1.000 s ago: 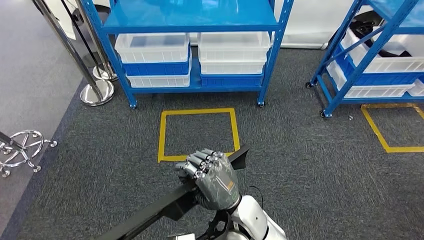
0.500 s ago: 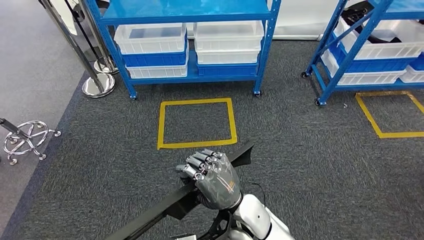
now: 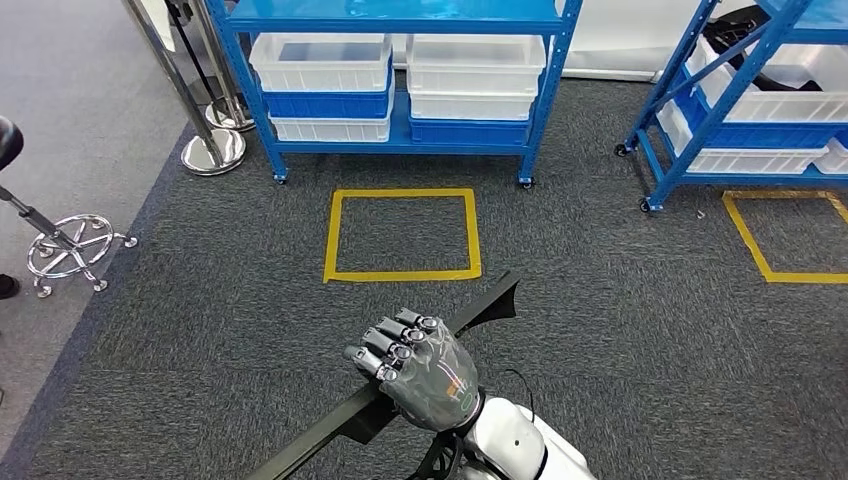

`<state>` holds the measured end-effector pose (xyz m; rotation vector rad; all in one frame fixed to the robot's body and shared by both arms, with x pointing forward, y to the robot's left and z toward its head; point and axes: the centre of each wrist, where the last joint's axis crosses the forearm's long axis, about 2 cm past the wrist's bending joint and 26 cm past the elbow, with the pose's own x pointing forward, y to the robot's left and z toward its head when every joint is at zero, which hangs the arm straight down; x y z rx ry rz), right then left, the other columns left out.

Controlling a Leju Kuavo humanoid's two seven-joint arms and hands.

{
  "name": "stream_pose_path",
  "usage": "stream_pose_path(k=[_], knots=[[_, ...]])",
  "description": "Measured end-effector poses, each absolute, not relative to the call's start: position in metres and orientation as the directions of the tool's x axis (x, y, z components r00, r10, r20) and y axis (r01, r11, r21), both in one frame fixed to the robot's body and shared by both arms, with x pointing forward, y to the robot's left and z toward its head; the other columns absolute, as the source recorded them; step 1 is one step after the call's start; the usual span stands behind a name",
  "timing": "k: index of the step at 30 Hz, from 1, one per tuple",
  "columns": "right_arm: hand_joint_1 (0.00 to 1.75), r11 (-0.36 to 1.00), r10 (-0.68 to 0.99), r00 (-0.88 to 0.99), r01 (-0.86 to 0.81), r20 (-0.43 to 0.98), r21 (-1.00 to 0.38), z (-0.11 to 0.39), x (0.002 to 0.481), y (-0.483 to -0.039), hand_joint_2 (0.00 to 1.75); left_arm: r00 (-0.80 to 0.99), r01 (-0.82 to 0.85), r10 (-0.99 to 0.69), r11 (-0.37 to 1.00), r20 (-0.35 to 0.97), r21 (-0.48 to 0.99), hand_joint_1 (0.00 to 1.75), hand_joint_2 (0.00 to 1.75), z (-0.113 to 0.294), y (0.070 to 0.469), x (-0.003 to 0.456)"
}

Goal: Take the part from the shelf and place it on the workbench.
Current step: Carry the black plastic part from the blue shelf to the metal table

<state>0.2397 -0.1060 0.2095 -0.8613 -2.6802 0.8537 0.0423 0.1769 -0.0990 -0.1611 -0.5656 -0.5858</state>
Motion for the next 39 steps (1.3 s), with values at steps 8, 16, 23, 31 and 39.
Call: stream_pose_path(k=[8,16,23,31,39], knots=[[1.75,0.663,0.581,-0.814,0.473,0.001,-0.581,0.208,0.235,-0.107,1.75,0.668,0.581,-0.491,0.814,0.559,0.021,0.00,1.75,-0.098,0.173,0.045],[1.75,0.669,0.580,-0.815,0.476,-0.001,-0.571,0.211,0.234,-0.108,1.75,0.662,0.582,-0.493,0.812,0.564,0.026,0.00,1.75,-0.097,0.172,0.048],[1.75,0.665,0.582,-0.813,0.482,-0.009,-0.571,0.210,0.233,-0.108,1.75,0.662,0.582,-0.498,0.813,0.560,0.035,0.00,1.75,-0.098,0.176,0.050],[1.75,0.665,0.584,-0.812,0.492,-0.020,-0.561,0.213,0.232,-0.108,1.75,0.672,0.583,-0.499,0.812,0.546,0.025,0.00,1.75,-0.099,0.175,0.043],[1.75,0.652,0.593,-0.805,0.500,-0.028,-0.569,0.209,0.228,-0.110,1.75,0.668,0.584,-0.497,0.811,0.553,0.024,0.00,1.75,-0.098,0.172,0.045]])
